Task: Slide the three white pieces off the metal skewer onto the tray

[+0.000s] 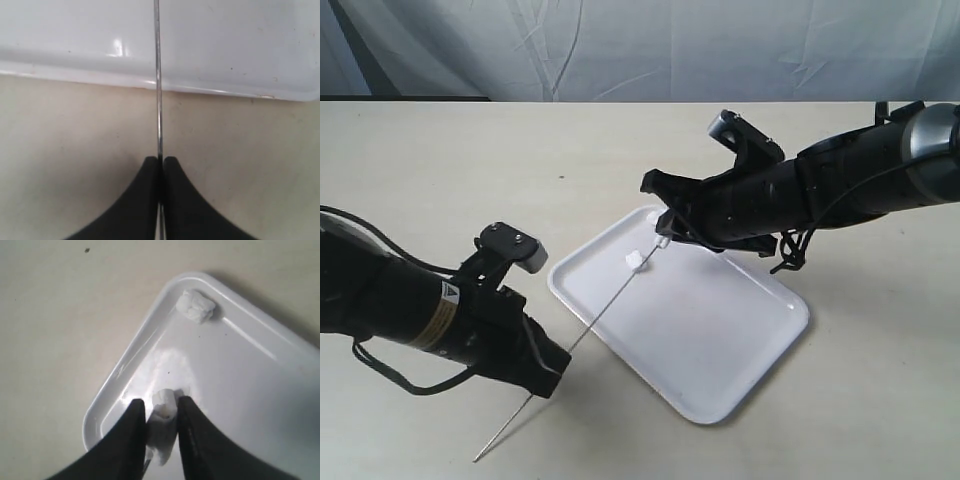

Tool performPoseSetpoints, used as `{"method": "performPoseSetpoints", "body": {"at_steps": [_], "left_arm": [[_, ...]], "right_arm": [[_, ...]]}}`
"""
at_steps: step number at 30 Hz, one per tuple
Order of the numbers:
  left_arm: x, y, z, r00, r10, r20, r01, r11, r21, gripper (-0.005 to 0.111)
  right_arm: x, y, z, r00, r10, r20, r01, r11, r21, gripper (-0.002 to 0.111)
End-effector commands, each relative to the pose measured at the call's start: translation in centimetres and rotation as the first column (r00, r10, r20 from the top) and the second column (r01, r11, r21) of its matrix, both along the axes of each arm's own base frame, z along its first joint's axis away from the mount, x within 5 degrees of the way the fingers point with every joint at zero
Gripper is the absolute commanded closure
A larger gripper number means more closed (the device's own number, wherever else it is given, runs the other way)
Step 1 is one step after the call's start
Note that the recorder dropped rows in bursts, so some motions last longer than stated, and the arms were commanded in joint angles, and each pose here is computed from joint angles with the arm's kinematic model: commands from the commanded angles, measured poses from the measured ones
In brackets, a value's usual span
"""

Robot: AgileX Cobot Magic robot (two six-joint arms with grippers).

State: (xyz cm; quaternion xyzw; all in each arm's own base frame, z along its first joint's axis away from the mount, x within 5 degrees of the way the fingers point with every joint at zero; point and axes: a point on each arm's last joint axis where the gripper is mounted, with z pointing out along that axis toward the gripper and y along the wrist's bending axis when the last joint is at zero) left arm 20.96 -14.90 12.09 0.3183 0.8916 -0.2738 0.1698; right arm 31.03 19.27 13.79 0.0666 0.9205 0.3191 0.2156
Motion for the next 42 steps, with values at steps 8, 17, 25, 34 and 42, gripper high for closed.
{"method": "performPoseSetpoints", "body": {"at_steps": [8,17,25,34,42], "left_arm": [[-1.3,0.7,1.3,0.999,-0.004,0.052,0.004,1.000,0.000,0.107],[-1.9,1.3,0.8,0.999,0.017,0.041,-0.018,0.999,0.029,0.107],[-0.8,2.1,1.3,0.984,0.106,0.140,-0.121,0.987,0.102,0.107],[1.8,1.1,3.4,0.963,0.126,0.239,-0.144,0.988,0.059,0.107],[2.3,0.8,1.0,0.979,0.115,0.169,-0.134,0.985,0.109,0.107]], "right_arm": [[0.5,-0.6,-0.2,0.998,-0.066,0.015,0.067,0.997,-0.045,0.086],[0.7,-0.7,-0.2,0.997,-0.079,0.019,0.080,0.995,-0.051,0.086],[0.3,-0.4,-0.4,1.000,-0.022,0.007,0.022,0.999,-0.037,0.086],[-1.5,2.1,-4.0,0.988,0.110,-0.105,-0.113,0.993,-0.022,0.086],[-1.7,2.3,-3.2,0.983,0.163,-0.085,-0.164,0.986,-0.007,0.059]]}}
